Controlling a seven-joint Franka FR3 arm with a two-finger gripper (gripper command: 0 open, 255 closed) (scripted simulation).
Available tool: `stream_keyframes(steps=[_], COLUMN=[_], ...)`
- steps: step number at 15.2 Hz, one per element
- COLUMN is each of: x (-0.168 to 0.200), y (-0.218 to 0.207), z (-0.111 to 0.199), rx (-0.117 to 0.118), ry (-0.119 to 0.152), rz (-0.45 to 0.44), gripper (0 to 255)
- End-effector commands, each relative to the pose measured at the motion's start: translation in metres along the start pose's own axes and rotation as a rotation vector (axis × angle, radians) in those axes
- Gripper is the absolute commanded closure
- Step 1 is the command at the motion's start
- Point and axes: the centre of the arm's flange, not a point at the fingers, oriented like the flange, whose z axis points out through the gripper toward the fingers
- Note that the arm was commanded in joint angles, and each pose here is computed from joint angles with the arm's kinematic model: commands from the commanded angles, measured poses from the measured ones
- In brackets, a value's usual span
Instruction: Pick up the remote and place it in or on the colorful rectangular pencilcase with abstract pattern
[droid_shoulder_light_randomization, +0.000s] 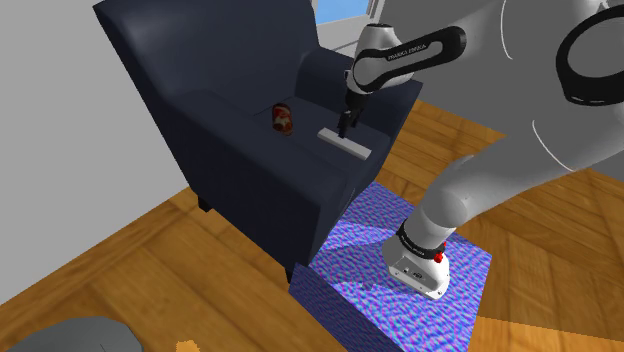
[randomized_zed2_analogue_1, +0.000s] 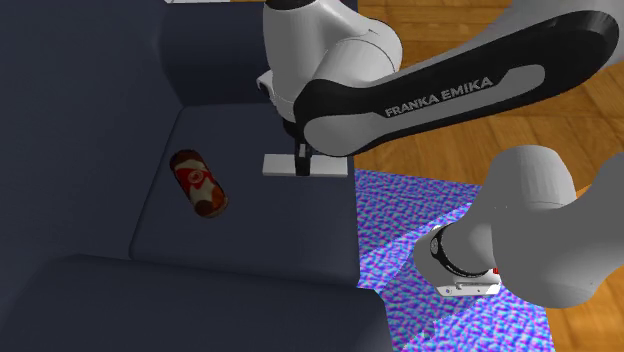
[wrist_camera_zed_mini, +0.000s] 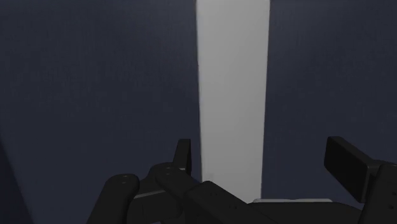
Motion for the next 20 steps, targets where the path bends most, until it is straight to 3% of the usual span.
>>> stream_keyframes(steps=[1,9,16,17,20], x=[0.004,0.004,0.004,0.004,0.004], y=[0.011,0.011,0.011,0.011,0.011], z=[0.015,0.055,0.055,0.055,0.055], rx=[0.0,0.0,0.0,0.0,0.0], ry=[-0.004,-0.004,-0.004,-0.004,-0.004], rz=[-0.001,-0.001,-0.001,-0.001,-0.001], gripper=[0,0,0,255,255])
